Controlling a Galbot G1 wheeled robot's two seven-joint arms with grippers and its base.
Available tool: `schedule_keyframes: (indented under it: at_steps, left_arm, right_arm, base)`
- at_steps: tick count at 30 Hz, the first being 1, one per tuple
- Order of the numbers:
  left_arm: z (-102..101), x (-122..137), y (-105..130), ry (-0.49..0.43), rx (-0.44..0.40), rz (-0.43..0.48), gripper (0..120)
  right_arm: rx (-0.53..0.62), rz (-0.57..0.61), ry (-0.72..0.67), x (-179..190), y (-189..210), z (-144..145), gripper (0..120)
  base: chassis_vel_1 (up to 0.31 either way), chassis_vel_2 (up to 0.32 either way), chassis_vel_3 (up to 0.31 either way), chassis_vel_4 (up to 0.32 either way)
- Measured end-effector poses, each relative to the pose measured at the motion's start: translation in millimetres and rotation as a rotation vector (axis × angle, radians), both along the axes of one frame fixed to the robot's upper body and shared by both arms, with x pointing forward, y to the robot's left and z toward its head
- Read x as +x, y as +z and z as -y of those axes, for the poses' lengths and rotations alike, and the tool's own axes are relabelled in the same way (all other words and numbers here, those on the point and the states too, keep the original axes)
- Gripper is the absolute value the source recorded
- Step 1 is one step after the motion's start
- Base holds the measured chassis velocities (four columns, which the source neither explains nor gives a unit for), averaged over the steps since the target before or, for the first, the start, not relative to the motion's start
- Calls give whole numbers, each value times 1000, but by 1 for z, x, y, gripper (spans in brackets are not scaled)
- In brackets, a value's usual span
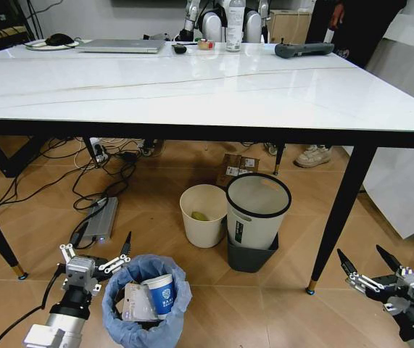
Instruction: Pick up the trash bin and place the trash from the table into it.
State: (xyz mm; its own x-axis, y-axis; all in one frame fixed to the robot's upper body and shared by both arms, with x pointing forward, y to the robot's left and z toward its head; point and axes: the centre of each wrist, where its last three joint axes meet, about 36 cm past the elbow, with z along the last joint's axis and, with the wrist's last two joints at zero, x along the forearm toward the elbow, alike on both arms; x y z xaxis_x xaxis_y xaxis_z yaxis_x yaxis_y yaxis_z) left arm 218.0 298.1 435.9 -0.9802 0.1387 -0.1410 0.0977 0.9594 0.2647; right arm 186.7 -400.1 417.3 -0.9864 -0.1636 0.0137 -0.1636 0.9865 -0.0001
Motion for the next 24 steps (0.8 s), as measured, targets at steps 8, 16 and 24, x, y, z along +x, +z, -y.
schedule_keyframes:
  at_steps: [8,16,24]
  left_arm:
    - [0,0,0,3,-1,-3,100]
    - [0,0,0,6,-3,-7,100]
    - [0,0,0,7,-4,-9,100]
  right_arm:
    - [0,0,0,0,0,0,100]
    - [0,0,0,0,0,0,100]
    - [0,0,0,0,0,0,100]
  base:
    - [0,0,0,0]
    - [0,0,0,0]
    - [0,0,0,0]
